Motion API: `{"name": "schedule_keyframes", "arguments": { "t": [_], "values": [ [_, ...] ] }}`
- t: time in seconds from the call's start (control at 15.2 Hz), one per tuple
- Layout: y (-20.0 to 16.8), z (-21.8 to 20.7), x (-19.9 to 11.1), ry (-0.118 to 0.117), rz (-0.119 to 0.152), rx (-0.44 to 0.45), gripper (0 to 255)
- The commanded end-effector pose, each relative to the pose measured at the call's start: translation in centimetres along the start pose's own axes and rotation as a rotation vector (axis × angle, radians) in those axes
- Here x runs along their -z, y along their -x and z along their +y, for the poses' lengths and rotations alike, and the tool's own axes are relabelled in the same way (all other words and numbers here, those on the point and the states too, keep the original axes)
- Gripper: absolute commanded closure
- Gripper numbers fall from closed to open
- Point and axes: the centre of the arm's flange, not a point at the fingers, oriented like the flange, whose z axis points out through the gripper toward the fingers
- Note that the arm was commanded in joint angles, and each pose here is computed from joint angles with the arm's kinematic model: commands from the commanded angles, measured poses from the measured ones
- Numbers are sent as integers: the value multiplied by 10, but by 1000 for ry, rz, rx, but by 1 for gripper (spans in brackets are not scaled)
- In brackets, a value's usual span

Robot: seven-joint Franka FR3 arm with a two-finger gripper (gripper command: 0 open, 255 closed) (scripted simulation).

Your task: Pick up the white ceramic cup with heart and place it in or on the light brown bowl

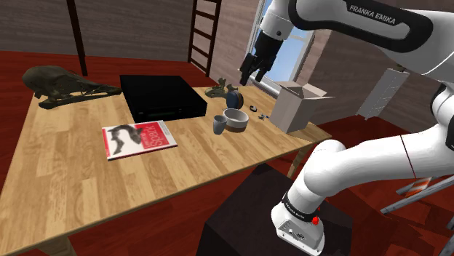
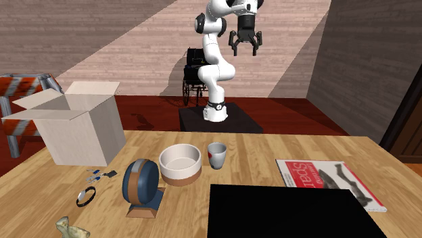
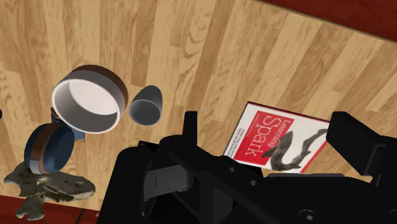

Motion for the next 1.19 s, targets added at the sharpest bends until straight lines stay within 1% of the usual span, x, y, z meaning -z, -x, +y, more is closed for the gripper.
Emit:
{"name": "schedule_keyframes", "arguments": {
  "t": [0.0, 1.12],
  "values": [
    [0, 0, 0, 0, 0, 0, 0],
    [-106, 62, -192, 43, -77, 1, 0]
  ]
}}
